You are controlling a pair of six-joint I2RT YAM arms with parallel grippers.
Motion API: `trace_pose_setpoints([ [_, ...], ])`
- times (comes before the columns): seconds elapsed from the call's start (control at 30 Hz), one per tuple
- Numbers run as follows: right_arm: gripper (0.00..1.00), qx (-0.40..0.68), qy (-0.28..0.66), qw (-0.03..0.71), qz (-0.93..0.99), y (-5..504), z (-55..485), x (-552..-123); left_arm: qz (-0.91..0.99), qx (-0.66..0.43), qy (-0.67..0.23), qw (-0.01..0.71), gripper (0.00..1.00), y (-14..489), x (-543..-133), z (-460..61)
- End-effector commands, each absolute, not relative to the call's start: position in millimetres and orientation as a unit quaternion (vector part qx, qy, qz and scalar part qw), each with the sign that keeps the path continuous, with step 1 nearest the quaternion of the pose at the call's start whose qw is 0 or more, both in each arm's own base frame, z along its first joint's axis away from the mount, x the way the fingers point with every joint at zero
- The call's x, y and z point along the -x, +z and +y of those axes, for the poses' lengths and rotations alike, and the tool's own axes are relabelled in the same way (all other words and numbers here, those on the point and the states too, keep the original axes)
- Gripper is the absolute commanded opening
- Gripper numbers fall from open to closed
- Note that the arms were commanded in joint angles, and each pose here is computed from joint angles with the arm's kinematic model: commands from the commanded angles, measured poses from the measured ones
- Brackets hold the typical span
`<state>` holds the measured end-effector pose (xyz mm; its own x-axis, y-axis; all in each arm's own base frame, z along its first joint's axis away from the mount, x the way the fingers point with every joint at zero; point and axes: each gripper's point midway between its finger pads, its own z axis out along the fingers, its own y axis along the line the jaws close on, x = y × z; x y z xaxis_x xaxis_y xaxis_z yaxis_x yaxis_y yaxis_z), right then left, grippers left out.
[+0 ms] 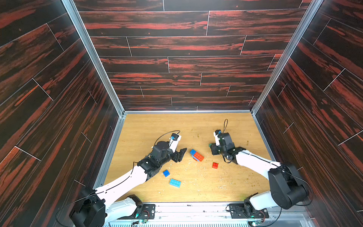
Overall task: Assemble a heart with lego
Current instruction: Place the lego brick at the center of the board.
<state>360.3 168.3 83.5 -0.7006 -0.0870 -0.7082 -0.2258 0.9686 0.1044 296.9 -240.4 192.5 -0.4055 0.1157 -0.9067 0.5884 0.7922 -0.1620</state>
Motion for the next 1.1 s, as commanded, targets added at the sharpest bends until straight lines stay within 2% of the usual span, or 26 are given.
trace_pose_setpoints([
  [0.0, 0.2, 0.041, 0.07, 0.467, 0.88, 102, 166, -396, 0.804, -0.135, -0.275, 0.509, 0.75, 198, -306, -239],
  [0.33, 0.26, 0.058, 0.079, 0.409, 0.907, 43, 169, -375, 0.815, -0.124, -0.274, 0.495, 0.75, 187, -312, -243],
  [0.63, 0.37, 0.038, 0.079, 0.365, 0.927, 30, 162, -348, 0.821, -0.116, -0.26, 0.495, 0.75, 182, -315, -238],
  [0.93, 0.59, 0.029, 0.088, 0.359, 0.929, 38, 162, -337, 0.822, -0.12, -0.254, 0.495, 0.75, 183, -316, -237],
  [1.07, 0.63, 0.022, 0.081, 0.345, 0.935, 46, 161, -340, 0.824, -0.112, -0.253, 0.495, 0.75, 183, -317, -236],
])
